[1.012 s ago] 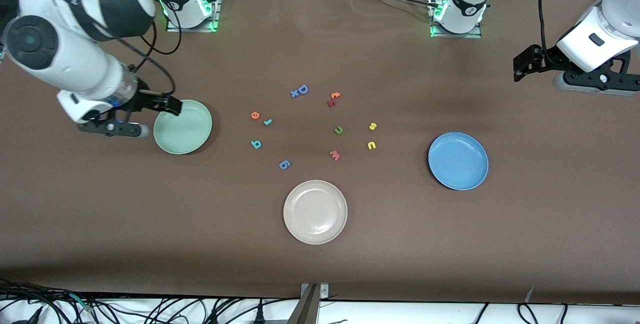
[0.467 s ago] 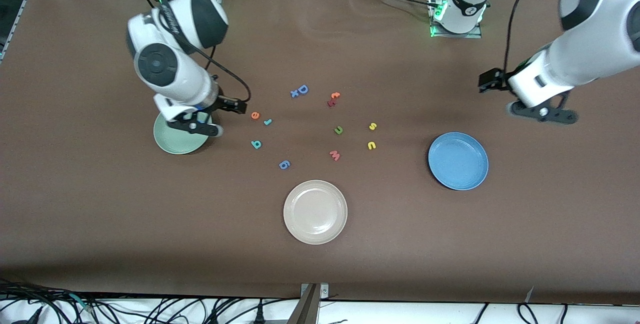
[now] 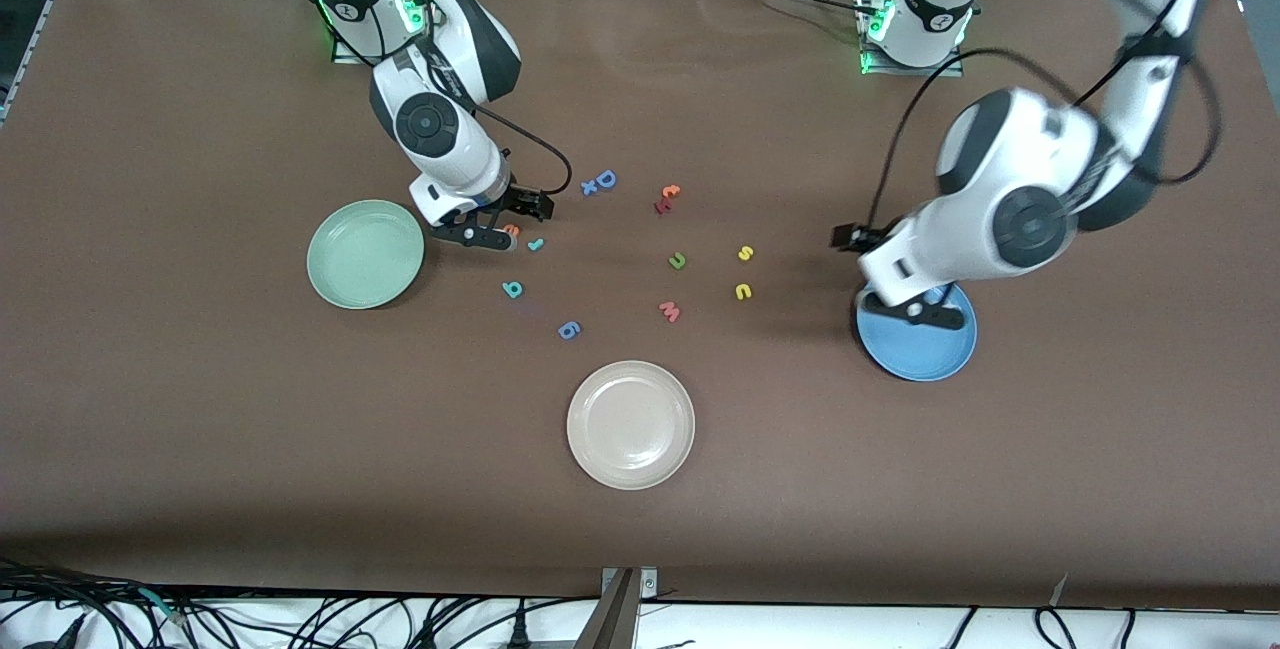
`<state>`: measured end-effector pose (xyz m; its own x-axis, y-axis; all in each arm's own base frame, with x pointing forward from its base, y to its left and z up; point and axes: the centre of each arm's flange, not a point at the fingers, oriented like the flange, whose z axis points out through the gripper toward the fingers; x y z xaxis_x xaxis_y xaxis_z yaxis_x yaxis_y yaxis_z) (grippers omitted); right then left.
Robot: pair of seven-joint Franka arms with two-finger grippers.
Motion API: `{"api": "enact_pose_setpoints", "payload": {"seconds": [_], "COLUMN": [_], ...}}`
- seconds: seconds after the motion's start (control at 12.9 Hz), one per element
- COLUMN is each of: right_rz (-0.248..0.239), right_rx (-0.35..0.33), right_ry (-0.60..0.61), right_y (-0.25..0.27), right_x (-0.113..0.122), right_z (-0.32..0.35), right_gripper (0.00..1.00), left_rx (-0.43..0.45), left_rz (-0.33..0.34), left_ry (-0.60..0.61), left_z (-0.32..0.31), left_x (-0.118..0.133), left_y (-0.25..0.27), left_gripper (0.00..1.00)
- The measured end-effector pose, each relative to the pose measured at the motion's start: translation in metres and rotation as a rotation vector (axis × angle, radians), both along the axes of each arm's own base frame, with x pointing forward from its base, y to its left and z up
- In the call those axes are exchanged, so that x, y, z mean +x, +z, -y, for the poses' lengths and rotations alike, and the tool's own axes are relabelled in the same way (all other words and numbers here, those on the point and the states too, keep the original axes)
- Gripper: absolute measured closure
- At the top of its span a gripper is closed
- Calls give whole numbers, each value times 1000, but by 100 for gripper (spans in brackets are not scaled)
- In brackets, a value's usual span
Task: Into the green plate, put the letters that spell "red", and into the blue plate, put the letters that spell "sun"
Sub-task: 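Grasp the orange e and yellow s with the right and left grippers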
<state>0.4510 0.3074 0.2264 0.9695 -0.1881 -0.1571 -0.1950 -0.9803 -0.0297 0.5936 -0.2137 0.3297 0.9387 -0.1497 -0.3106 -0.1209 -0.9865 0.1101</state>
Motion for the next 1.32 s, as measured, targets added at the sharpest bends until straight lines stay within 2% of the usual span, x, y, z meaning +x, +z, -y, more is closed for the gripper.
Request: {"api": "enact_pose_setpoints", "payload": {"seconds": [0.23,0.39,0.62,0.93,1.09,1.17,1.24,1.32], "right_rz": [6,15,32,39,39,43,48,50], "right_rx": [-22,-31,-25,-53,-54,-49,-43,-39], "right_ry": [39,61,66,94,99,98,97,96], "right_y": [-23,-32,-38,-47,-51,-54,-58,-60], "right_x": [-2,-2,-1,2,2,2,2,2], "right_z": [4,5,5,13,13,13,12,12], "right_gripper": [0,1,2,12,19,19,24,24], "left_rx": [10,18,-3,26,83,98,101,101], "left_rz": [9,34,94,120,151,159,162,160], "left_ry": [63,87,105,112,102,104,108,109], "left_z": [54,85,92,118,124,124,124,125], "left_x": [-14,-37,-66,-94,-100,-102,-102,-103], "left_y": [-57,-80,-121,-137,-143,-146,-150,-153], "left_gripper": [0,0,0,0,0,0,0,2]}}
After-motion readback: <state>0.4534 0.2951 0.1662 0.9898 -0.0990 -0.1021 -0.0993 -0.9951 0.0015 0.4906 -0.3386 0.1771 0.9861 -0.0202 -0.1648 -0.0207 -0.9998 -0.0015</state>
